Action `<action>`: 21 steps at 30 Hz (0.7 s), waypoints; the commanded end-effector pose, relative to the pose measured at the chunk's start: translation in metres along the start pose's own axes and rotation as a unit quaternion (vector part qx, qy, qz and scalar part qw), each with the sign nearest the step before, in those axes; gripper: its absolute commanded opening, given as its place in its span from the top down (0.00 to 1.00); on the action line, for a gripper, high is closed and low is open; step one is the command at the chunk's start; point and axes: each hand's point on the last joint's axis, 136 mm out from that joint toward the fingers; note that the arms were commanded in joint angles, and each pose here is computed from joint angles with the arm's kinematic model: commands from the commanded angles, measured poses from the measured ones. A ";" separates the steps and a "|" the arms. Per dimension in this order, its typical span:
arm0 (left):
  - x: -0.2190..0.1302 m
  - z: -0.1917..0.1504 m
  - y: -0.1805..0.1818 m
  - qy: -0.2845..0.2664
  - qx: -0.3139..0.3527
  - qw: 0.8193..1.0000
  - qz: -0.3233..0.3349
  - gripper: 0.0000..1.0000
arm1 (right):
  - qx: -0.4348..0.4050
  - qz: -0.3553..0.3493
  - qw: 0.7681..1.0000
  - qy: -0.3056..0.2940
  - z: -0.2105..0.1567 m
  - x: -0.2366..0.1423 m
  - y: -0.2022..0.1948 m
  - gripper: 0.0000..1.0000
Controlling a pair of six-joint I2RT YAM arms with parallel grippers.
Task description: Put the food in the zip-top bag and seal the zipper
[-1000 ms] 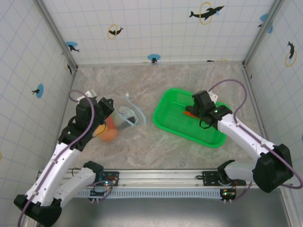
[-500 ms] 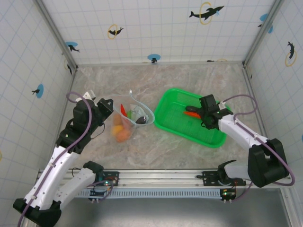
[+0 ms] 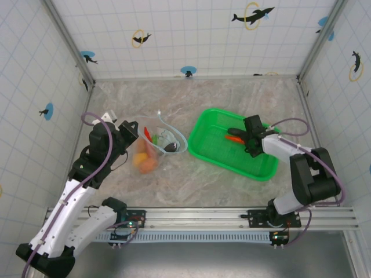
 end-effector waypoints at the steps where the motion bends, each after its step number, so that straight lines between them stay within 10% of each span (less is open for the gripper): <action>1: -0.011 0.019 -0.019 -0.031 0.014 0.999 -0.024 1.00 | -0.069 0.000 0.998 -0.007 0.013 0.019 0.016 0.39; 10: -0.015 0.023 -0.023 -0.035 0.015 0.999 -0.028 1.00 | -0.153 0.095 0.983 0.042 0.016 0.041 0.063 0.54; 21: -0.010 0.017 -0.025 -0.021 0.012 0.999 -0.038 1.00 | -0.156 0.191 0.969 0.001 0.029 -0.024 0.091 0.64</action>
Point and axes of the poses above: each hand's point on the last joint's axis, 136 mm out from that joint toward the fingers, its own x axis out along the fingers, its own y axis along the line the jaws close on, z = x × y, and after that the axes turned 1 degree about -x, right-handed
